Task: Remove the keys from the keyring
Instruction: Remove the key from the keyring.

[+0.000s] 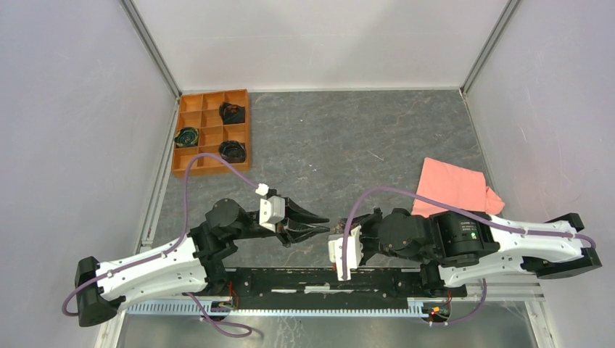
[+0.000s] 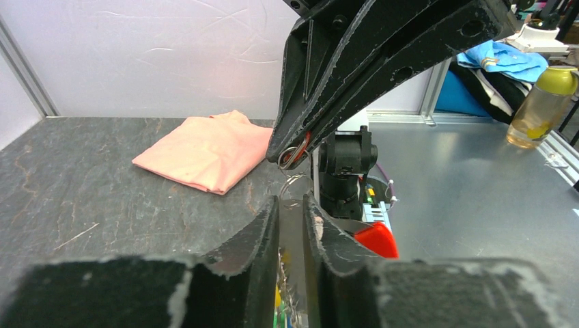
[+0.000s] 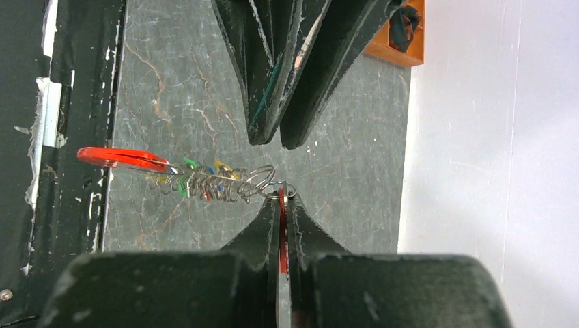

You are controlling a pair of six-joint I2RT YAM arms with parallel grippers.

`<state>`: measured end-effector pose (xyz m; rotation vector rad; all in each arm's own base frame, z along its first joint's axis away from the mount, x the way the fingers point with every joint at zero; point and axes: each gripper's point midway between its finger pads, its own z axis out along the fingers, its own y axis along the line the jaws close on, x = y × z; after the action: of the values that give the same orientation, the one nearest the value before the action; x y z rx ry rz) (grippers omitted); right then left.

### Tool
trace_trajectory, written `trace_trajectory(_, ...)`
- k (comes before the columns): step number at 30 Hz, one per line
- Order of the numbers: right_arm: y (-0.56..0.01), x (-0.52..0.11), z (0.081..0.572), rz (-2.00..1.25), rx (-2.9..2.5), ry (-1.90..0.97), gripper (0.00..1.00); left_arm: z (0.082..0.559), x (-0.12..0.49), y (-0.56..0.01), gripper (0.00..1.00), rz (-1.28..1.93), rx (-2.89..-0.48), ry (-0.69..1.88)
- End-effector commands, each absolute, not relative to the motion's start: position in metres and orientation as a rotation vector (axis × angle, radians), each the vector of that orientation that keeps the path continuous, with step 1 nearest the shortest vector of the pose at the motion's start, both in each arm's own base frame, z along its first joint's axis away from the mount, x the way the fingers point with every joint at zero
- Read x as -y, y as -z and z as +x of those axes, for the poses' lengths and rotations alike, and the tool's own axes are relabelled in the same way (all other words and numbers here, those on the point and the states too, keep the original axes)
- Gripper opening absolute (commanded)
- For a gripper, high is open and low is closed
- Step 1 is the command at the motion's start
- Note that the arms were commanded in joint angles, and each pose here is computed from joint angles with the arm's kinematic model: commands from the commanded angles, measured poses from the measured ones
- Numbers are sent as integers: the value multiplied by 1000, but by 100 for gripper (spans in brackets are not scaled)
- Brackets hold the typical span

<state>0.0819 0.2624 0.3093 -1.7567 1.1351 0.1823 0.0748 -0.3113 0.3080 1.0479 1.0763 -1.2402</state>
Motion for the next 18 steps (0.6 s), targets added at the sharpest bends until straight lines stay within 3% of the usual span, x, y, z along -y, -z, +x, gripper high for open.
trace_trajectory(1, -338, -267, 81, -1685, -1095, -215, 1, 77, 311, -322, 32, 1055, -1016, 1194)
trace_trajectory(9, -336, -269, 76, -1708, -1076, -236, 1, 81, 315, -325, 41, 1112, -992, 1133)
trace_trajectory(18, -334, -270, 72, -1724, -1066, -252, 1, 70, 325, -319, 42, 1216, -979, 1171)
